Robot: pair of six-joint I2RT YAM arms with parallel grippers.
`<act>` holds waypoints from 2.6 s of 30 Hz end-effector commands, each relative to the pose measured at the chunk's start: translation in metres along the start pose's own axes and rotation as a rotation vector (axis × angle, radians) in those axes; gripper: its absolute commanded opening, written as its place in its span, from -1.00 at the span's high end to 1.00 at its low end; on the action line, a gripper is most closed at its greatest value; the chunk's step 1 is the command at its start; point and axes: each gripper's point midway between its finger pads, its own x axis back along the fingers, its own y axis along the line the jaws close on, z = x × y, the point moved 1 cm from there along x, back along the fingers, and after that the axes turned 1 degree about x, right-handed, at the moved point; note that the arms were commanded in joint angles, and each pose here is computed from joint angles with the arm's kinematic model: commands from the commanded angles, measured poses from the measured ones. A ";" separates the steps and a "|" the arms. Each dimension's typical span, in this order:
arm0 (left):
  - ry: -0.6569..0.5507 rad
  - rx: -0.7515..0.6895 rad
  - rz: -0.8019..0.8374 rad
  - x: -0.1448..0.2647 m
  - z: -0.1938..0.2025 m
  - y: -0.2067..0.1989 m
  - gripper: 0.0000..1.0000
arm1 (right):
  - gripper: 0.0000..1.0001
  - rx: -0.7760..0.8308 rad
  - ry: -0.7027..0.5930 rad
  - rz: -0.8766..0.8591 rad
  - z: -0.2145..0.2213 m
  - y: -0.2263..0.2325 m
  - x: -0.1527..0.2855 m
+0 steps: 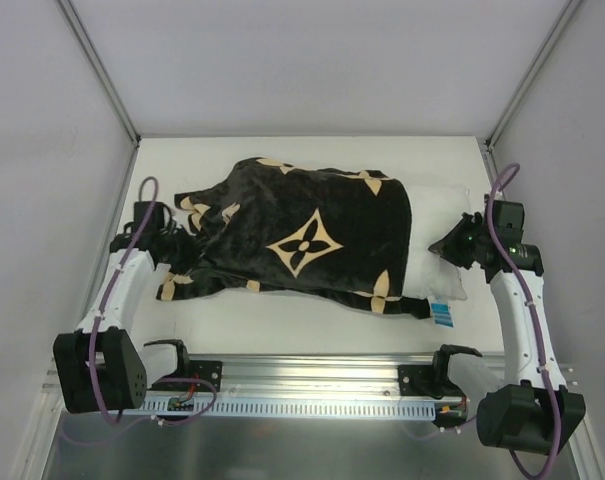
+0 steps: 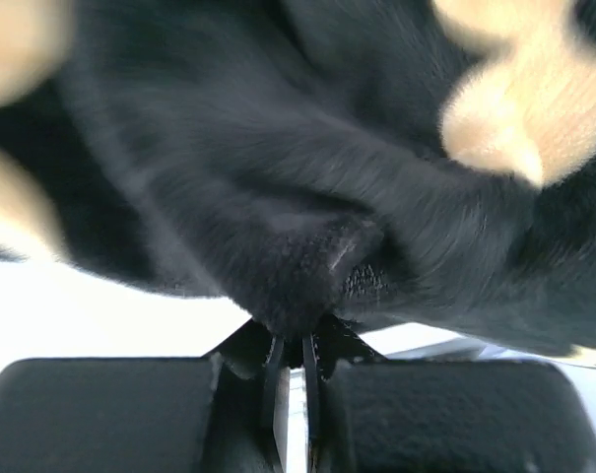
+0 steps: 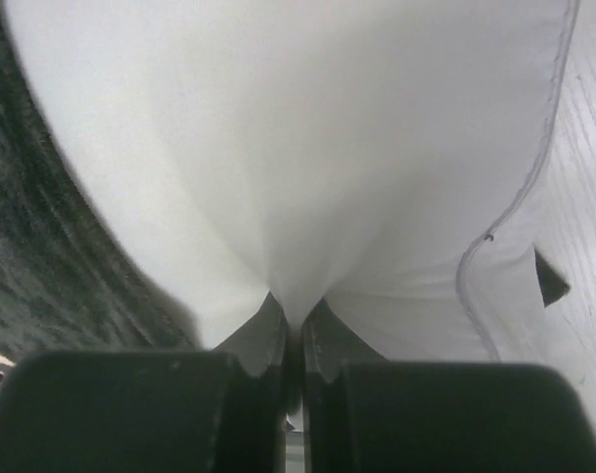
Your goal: Remove the pillowcase from the pillow
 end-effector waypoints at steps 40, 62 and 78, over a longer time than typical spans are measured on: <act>-0.440 0.248 0.009 0.101 -0.100 0.014 -0.97 | -0.97 0.013 -0.383 -0.020 -0.090 0.042 0.084; -0.145 -0.111 -0.004 -0.034 -0.184 -0.134 -0.82 | -0.67 0.359 0.198 0.028 0.032 0.067 -0.040; -0.019 -0.112 -0.009 -0.066 -0.167 -0.126 1.00 | 0.99 0.364 0.076 0.016 0.023 0.074 -0.029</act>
